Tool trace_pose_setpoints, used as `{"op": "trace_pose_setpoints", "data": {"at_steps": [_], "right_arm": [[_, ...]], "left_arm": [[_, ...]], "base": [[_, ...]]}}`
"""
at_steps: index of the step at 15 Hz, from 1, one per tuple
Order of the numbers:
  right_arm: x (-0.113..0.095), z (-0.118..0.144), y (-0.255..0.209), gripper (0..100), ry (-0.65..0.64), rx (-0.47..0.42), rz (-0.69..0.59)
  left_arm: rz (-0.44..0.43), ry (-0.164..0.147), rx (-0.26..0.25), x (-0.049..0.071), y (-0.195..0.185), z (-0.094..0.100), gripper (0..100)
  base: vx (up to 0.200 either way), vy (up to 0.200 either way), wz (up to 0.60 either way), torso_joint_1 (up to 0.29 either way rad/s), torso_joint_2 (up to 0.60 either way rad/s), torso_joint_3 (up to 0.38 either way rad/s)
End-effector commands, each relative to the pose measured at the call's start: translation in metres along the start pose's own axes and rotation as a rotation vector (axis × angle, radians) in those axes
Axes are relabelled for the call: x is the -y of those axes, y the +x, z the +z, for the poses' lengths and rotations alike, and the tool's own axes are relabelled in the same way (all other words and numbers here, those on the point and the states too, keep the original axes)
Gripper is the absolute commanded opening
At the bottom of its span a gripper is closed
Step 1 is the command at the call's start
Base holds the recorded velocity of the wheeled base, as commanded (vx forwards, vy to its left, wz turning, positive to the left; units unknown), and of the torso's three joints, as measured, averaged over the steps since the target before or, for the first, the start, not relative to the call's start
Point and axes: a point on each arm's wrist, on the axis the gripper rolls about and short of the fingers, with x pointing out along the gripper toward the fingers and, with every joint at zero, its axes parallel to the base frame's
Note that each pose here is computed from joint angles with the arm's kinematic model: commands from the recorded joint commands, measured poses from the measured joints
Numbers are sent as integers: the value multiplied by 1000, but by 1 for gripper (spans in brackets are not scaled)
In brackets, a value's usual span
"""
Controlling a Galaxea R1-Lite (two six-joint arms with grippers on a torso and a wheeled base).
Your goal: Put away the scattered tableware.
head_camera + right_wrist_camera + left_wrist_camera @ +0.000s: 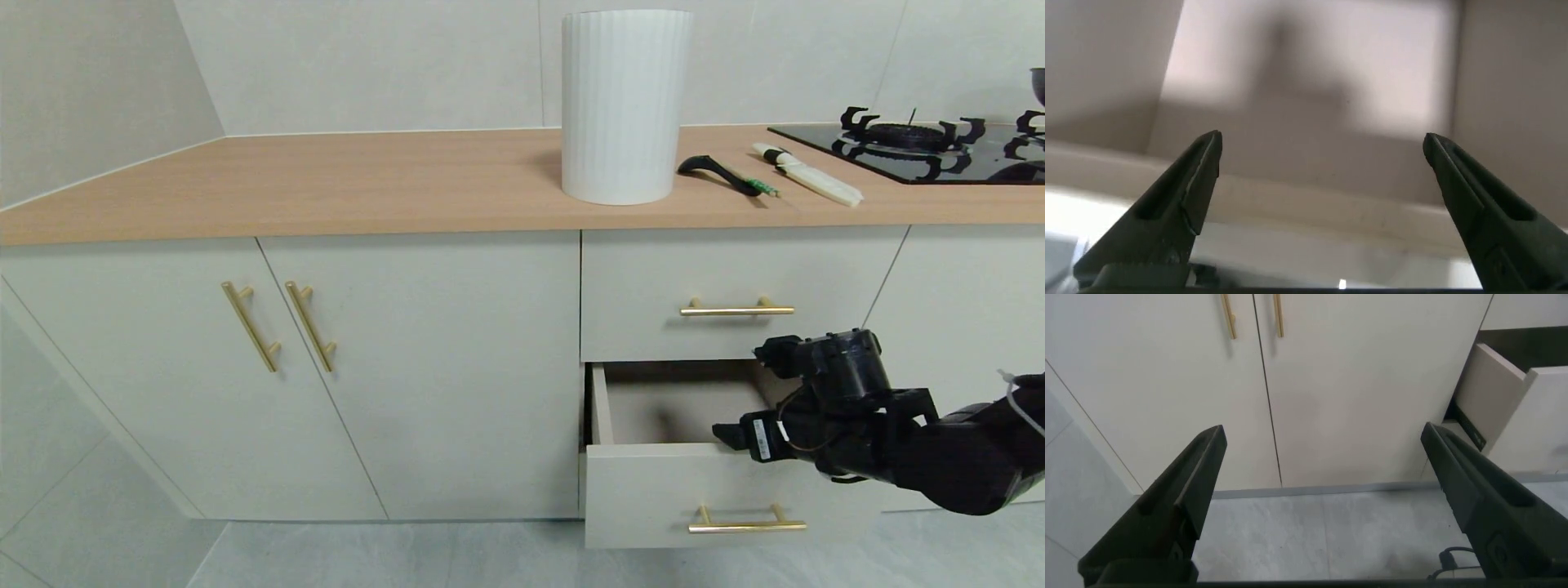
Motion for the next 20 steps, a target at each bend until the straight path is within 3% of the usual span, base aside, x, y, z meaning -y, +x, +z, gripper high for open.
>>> {"op": "trace_pose_setpoints", "data": {"at_steps": [1, 7, 13, 20], "right_arm": [[-1, 6, -18, 100, -9, -3, 34], [-7, 0, -32, 100, -73, -108, 60], [-12, -7, -54, 100, -164, -313, 63], [-15, -30, -81, 100, -399, -558, 106]], "left_arm": [[0, 0, -1, 0, 0, 0, 100], [-1, 0, -1, 0, 0, 0, 100], [-1, 0, -1, 0, 0, 0, 100], [-1, 0, -1, 0, 0, 0, 100]], "base": [[0, 0, 0, 0, 0, 0], [0, 0, 0, 0, 0, 0], [0, 0, 0, 0, 0, 0], [0, 0, 0, 0, 0, 0]]}}
